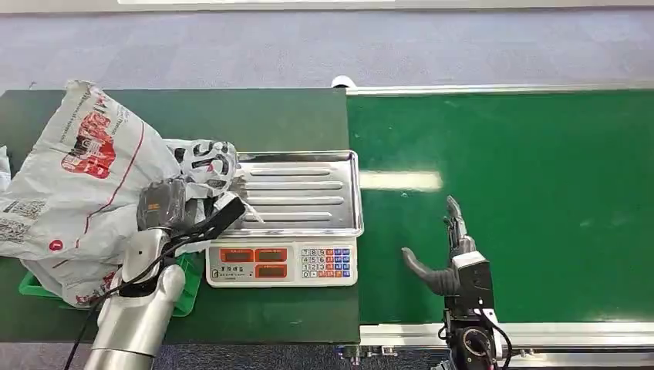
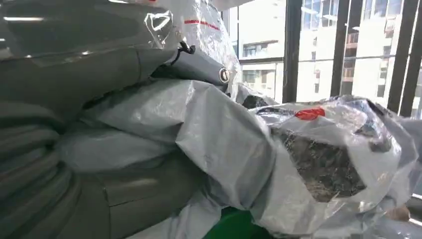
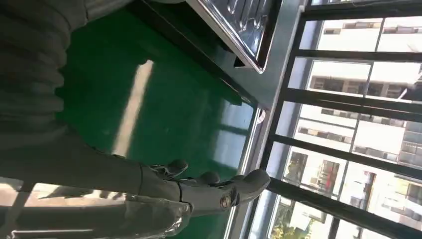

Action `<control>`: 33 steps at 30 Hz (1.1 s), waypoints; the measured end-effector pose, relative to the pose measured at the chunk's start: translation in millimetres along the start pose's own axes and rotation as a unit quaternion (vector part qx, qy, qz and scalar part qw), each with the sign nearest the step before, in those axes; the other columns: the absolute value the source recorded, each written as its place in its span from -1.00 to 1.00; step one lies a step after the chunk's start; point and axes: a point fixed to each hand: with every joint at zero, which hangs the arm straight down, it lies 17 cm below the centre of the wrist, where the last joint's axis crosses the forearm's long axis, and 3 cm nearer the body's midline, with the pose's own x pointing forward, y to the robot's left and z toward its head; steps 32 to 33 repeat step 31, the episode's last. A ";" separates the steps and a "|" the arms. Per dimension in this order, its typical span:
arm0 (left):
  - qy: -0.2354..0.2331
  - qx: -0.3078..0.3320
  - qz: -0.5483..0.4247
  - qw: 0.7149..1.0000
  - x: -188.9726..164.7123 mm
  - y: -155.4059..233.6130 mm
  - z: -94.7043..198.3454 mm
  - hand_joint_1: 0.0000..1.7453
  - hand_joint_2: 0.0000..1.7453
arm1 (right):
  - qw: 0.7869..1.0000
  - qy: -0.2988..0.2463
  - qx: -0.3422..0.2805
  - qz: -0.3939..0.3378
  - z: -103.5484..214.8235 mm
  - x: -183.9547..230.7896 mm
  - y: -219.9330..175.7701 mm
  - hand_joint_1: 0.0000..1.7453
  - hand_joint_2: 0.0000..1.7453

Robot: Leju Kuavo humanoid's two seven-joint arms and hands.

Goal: Moved the parcel from conveyor to table for the left to box.

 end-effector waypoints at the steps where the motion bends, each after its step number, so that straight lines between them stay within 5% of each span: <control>1: 0.002 0.009 0.001 1.000 -0.9 2.6 -0.3 -1.00 1.00 | 1.000 0.002 0.002 0.001 0.2 -0.7 0.8 -1.00 1.00; 7: -0.019 0.122 0.067 0.990 4.6 47.3 7.0 -1.00 1.00 | 1.000 0.009 0.010 0.002 1.7 -1.3 4.5 -1.00 1.00; 12: -0.098 0.272 0.182 0.940 27.3 119.9 40.8 -1.00 1.00 | 1.000 0.007 0.010 -0.002 1.2 1.0 5.8 -1.00 1.00; 13: -0.128 0.295 0.187 0.928 39.0 131.8 50.8 -1.00 -1.00 | 1.000 0.006 0.010 -0.004 0.7 2.0 6.0 -1.00 1.00; 16: -0.215 0.355 0.184 0.891 75.4 165.7 80.0 -1.00 -1.00 | 1.000 0.000 0.010 -0.008 -2.2 5.8 7.2 -1.00 1.00; 22: -0.223 0.379 0.298 0.847 90.2 177.6 102.6 -1.00 -1.00 | 0.999 -0.016 0.013 -0.026 -13.1 16.1 14.2 -1.00 1.00; 28: -0.224 0.313 0.418 0.823 112.7 149.2 110.0 -1.00 -1.00 | 0.999 -0.018 0.021 -0.030 -14.2 14.6 22.5 -1.00 1.00; 31: -0.243 0.212 0.555 0.766 136.5 122.2 113.7 -1.00 -1.00 | 0.999 -0.026 0.019 -0.040 -14.6 17.0 23.9 -1.00 1.00; 33: -0.243 0.212 0.555 0.766 136.5 122.2 113.7 -1.00 -1.00 | 0.999 -0.026 0.019 -0.040 -14.6 17.0 23.9 -1.00 1.00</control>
